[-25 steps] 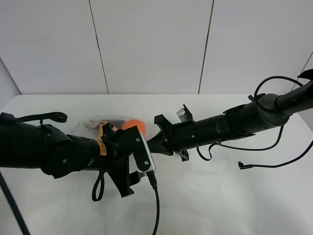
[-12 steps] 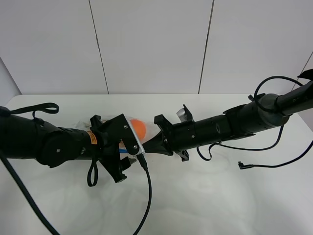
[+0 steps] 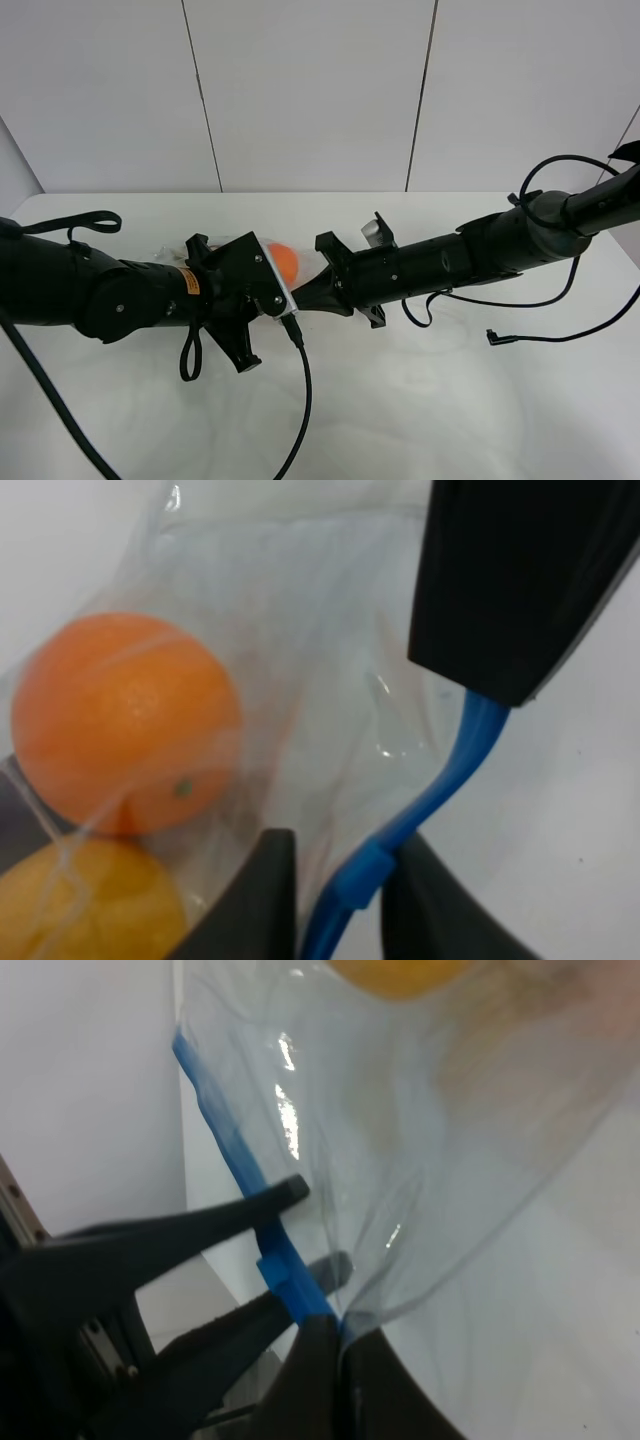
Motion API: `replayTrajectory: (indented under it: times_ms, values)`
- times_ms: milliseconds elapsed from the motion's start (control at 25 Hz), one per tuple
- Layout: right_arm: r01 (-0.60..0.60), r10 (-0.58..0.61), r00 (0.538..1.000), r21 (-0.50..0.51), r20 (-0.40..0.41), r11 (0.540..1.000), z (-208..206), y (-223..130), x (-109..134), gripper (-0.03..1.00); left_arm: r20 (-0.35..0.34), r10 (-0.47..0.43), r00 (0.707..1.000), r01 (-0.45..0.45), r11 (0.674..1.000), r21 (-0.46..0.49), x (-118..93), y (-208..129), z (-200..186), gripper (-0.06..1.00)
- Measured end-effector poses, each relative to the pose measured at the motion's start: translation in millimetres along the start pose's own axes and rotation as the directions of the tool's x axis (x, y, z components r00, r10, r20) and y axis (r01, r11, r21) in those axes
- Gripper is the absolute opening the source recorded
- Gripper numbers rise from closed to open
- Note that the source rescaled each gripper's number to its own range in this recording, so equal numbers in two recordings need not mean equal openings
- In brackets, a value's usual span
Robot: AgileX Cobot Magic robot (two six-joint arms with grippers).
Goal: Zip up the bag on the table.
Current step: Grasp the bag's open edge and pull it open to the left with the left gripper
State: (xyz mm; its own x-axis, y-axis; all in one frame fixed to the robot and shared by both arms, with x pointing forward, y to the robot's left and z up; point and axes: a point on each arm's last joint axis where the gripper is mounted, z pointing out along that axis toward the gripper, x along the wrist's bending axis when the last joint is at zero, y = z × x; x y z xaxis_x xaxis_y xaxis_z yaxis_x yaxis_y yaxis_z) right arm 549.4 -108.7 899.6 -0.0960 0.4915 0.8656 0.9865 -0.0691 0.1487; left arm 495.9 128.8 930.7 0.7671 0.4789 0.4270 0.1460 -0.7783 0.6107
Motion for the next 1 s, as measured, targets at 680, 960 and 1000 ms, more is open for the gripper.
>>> replayTrajectory:
  times_ms: [680, 960, 1000]
  values:
    - [-0.009, 0.009, 1.000, -0.013, -0.004, 1.000, 0.0, 1.5, 0.6, 0.00, -0.008, 0.012, 1.000, -0.012, 1.000, -0.010, 0.7, 0.9, 0.2, 0.00]
    - [-0.011, 0.011, 1.000, -0.016, -0.003, 1.000, 0.0, 1.8, 0.5, 0.00, -0.009, 0.020, 1.000, -0.020, 1.000, 0.002, 2.9, -1.7, 0.2, 0.00]
    - [-0.012, 0.012, 1.000, -0.018, -0.002, 1.000, 0.3, 1.8, 0.5, 0.00, -0.009, 0.025, 1.000, -0.025, 1.000, 0.010, 4.5, -3.5, 0.2, 0.00]
